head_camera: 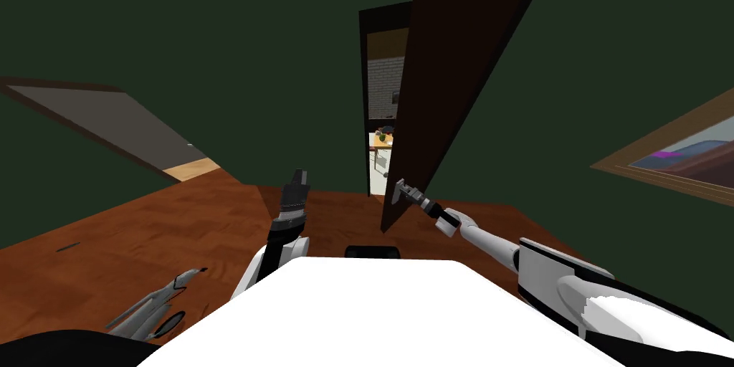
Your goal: Pull the door open
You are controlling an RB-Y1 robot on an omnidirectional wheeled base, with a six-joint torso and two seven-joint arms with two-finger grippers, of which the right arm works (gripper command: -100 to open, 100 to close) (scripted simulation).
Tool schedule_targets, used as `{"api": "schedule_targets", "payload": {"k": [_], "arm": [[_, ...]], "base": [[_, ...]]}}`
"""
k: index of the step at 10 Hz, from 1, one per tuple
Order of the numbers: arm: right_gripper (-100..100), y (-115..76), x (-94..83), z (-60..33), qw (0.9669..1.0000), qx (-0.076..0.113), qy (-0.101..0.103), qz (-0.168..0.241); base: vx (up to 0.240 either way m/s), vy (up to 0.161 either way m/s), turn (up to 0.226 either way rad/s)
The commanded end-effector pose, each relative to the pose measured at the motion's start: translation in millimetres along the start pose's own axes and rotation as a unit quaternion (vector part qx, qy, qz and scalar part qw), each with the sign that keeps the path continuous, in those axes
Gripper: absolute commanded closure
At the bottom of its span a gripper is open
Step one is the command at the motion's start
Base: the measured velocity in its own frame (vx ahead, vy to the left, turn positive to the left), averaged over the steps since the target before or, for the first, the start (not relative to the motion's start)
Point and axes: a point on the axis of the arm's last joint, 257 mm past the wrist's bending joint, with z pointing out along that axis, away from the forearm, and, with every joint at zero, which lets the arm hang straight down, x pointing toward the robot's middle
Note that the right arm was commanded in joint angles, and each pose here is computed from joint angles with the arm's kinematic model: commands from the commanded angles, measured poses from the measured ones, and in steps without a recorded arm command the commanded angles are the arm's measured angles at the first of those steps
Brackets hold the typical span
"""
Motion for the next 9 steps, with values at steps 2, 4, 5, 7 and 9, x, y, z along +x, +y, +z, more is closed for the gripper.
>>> {"api": "schedule_targets", "payload": {"k": [2,4,5,7,9], "arm": [[100,-2.1,-1.0,-10.5,0.9999,0.012,0.000,0.001],[100,-2.1,-0.5,-18.9,0.9998,0.021,0.000,0.001],[100,-2.2,-0.2,-22.8,0.9997,0.025,0.000,0.001],[100,-2.3,0.2,-29.1,0.9995,0.032,-0.001,0.002],[100,-2.0,0.0,-28.8,0.9994,0.034,-0.001,0.001]], "base": [[-0.135,-0.160,0.146],[-0.168,-0.199,0.158],[-0.158,-0.190,0.149],[-0.134,-0.175,0.118],[-0.069,-0.104,0.078]]}}
